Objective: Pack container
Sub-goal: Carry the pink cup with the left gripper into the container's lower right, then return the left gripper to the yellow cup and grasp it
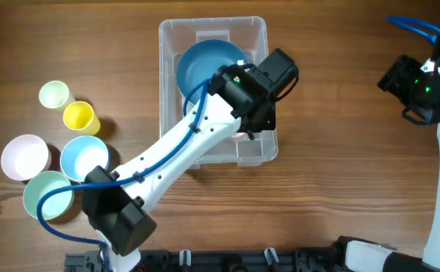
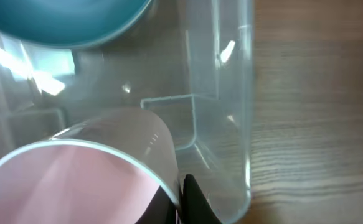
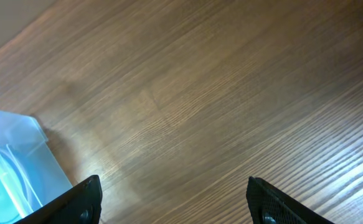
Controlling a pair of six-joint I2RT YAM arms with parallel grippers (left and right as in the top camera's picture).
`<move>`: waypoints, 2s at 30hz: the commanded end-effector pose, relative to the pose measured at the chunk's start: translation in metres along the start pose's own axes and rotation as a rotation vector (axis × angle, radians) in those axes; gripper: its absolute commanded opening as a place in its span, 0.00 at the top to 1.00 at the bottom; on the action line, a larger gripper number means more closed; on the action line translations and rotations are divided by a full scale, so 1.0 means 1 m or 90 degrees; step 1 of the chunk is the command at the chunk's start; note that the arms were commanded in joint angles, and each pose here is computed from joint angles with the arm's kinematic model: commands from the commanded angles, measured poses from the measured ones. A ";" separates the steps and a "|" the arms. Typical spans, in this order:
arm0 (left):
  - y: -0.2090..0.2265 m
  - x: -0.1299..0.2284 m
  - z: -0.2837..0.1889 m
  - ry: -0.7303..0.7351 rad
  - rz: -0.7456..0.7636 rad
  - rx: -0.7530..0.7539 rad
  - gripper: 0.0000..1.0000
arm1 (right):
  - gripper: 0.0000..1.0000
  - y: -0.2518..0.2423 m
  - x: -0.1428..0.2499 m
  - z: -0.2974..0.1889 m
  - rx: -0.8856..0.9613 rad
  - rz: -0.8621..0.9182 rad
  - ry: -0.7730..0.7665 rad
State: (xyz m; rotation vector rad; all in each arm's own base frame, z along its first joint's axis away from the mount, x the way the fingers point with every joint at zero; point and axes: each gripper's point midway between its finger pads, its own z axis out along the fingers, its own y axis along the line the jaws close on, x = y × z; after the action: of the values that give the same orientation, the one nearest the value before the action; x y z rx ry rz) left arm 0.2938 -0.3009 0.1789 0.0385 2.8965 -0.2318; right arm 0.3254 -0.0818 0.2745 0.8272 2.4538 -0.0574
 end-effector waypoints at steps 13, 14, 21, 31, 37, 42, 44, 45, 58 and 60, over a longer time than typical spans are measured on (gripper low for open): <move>-0.004 0.016 0.086 0.036 -0.101 0.008 0.96 | 0.25 0.002 0.003 0.005 -0.004 0.006 0.016; -0.003 0.018 0.093 0.043 -0.101 0.000 0.96 | 0.25 0.002 0.004 0.005 -0.003 0.006 0.017; 0.000 0.013 0.109 0.030 -0.093 -0.018 0.96 | 0.25 0.003 0.005 0.005 -0.009 0.006 0.020; -0.004 0.004 0.092 0.010 -0.059 0.004 0.34 | 0.25 0.003 0.005 0.005 -0.009 0.003 0.020; 0.019 -0.047 -0.009 -0.127 -0.064 0.025 0.28 | 0.25 0.003 0.005 0.006 -0.009 0.001 0.021; 0.114 -0.071 -0.088 -0.227 -0.176 -0.039 0.27 | 0.25 0.004 0.005 0.010 -0.006 -0.003 0.028; 0.158 -0.072 -0.103 -0.233 -0.229 -0.084 0.27 | 0.25 0.004 0.006 0.012 -0.005 -0.003 0.031; 0.182 -0.072 -0.108 -0.231 -0.263 -0.106 0.25 | 0.25 0.004 0.006 0.013 -0.004 -0.004 0.032; 0.400 -0.066 -0.034 -0.072 -0.547 -0.298 0.26 | 0.25 0.005 0.007 0.020 -0.003 -0.007 0.046; 0.406 -0.067 -0.010 -0.039 -0.545 -0.298 0.27 | 0.25 0.006 0.007 0.020 -0.004 -0.009 0.044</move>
State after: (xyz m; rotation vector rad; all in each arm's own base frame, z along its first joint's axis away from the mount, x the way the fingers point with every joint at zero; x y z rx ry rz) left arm 0.3682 0.0972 0.1796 -1.2633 2.5309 0.2831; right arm 0.3318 -0.0779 0.2601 0.8281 2.5068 -0.0286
